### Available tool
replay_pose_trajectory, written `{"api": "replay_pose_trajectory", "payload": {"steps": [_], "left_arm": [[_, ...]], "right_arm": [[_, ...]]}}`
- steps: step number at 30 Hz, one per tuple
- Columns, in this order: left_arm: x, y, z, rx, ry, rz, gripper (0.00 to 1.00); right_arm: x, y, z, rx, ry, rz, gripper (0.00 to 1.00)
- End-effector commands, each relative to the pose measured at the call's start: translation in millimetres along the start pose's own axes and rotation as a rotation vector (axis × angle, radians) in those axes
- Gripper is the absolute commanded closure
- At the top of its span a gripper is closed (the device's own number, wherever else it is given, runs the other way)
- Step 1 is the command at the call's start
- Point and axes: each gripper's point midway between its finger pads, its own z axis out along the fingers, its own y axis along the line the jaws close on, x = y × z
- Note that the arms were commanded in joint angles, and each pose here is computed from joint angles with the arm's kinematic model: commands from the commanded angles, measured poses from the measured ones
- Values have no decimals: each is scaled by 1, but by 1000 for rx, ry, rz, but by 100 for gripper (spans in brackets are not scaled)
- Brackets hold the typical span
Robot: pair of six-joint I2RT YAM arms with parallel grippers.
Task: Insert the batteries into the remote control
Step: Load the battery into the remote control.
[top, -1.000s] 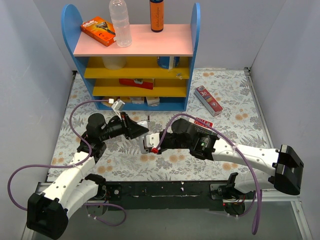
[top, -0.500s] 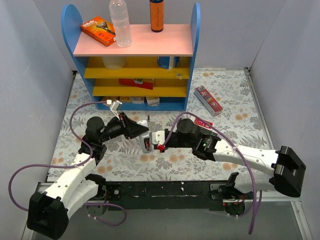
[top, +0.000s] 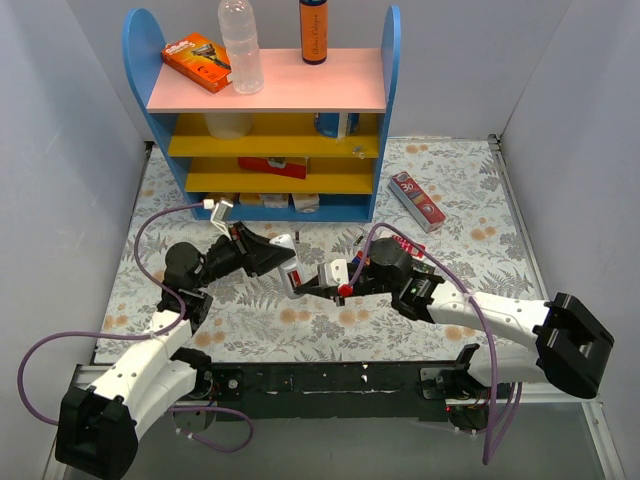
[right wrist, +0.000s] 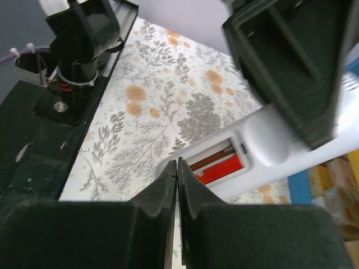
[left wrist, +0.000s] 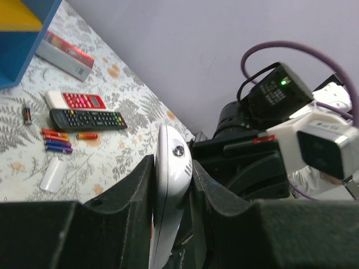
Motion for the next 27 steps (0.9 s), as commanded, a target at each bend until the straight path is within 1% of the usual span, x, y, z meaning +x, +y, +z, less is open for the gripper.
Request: {"api": "replay_pose_trajectory", "payload": {"steps": [1,4,6,7,9,10,12,13,14,16,17,18,19,20,21,22,24,27], "left_arm": [[-2,-71,-13,245,38,56,100],[-1,-65,-12,218,45,48,100],[-1,-57,-10,186,44,73,100],[0,-47,-7,134,48,46,100],[-1,-31,-5,66,44,95,100],[1,-18,-5,-2,56,76,100],[-6,2,-4,-112,24,90,100],[0,17,-7,-181,45,95,100],[-11,28,-7,-254,8,112,100],[-8,47,-13,-352,22,111,100],[-14,50,-13,-381,4,125,100],[-14,60,-18,-441,-2,113,100],[-12,65,-21,-474,8,107,100],[-12,69,-22,-492,8,105,100],[-13,70,-23,-501,8,108,100],[-12,71,-24,-507,12,106,100],[-11,71,-23,-506,20,112,100],[-8,74,-25,-518,30,110,100]], "right_arm": [[75,-3,-19,81,211,137,88],[72,-5,-19,84,200,138,86],[66,-5,-19,81,183,141,83],[61,-6,-18,80,173,150,82],[52,-7,-20,84,153,153,78],[48,-7,-22,91,146,157,76],[40,-12,-26,126,138,178,65],[39,-13,-28,141,143,191,59],[38,-13,-32,159,157,228,51],[42,-20,-40,222,198,277,43],[47,-19,-46,246,236,327,41],[56,-29,-56,342,278,394,39],[63,-34,-64,398,314,444,37],[73,-36,-73,446,363,488,36],[90,-38,-90,526,448,563,36],[98,-39,-99,563,493,593,36],[122,-35,-125,649,623,645,30],[147,-30,-149,724,725,739,30]]}}
